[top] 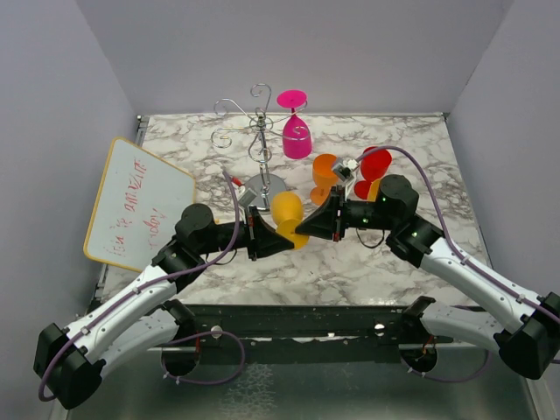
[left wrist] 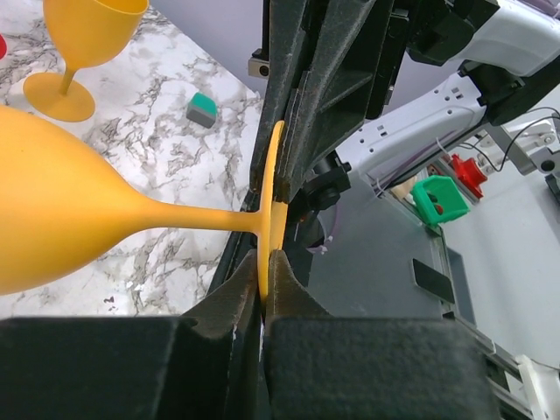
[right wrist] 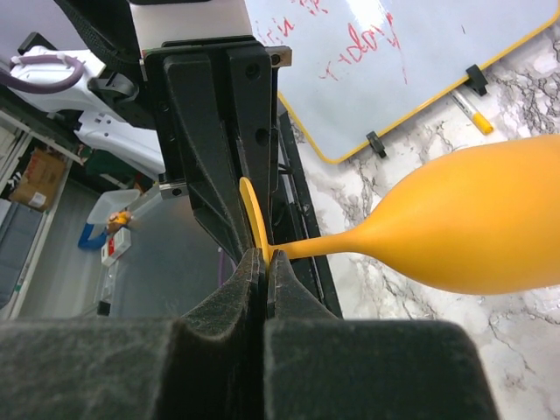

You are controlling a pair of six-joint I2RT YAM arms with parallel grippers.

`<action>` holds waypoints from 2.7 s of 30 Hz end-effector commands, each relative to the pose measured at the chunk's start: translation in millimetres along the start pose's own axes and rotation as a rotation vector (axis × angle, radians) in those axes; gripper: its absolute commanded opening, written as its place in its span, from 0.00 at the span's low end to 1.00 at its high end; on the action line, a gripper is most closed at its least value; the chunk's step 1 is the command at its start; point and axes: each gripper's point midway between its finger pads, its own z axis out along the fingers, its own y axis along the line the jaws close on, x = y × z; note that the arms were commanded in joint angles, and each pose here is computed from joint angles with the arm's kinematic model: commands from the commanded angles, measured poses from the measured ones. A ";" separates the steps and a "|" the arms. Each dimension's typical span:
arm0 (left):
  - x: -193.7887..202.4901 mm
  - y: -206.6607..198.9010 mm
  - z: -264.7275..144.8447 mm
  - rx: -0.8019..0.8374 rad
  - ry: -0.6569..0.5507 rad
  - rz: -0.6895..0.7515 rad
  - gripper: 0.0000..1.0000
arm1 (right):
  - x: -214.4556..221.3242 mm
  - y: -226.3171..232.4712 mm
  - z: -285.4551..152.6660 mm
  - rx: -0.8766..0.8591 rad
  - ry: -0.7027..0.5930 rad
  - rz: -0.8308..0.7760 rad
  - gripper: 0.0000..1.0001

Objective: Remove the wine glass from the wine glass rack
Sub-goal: Place the wine glass at the center of the board.

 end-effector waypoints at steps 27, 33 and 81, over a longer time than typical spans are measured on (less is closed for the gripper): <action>50.9 6.2 -30.9 0.123 0.026 0.604 0.00 | -58.1 -15.5 -25.6 0.345 -0.053 -0.071 0.90; 77.4 -3.2 -40.2 0.283 0.109 0.792 0.00 | -54.8 -10.1 -18.2 0.274 -0.016 -0.055 0.91; 120.7 -16.8 -57.2 0.562 0.223 0.905 0.00 | 27.7 21.7 -27.5 -0.330 0.392 0.278 0.53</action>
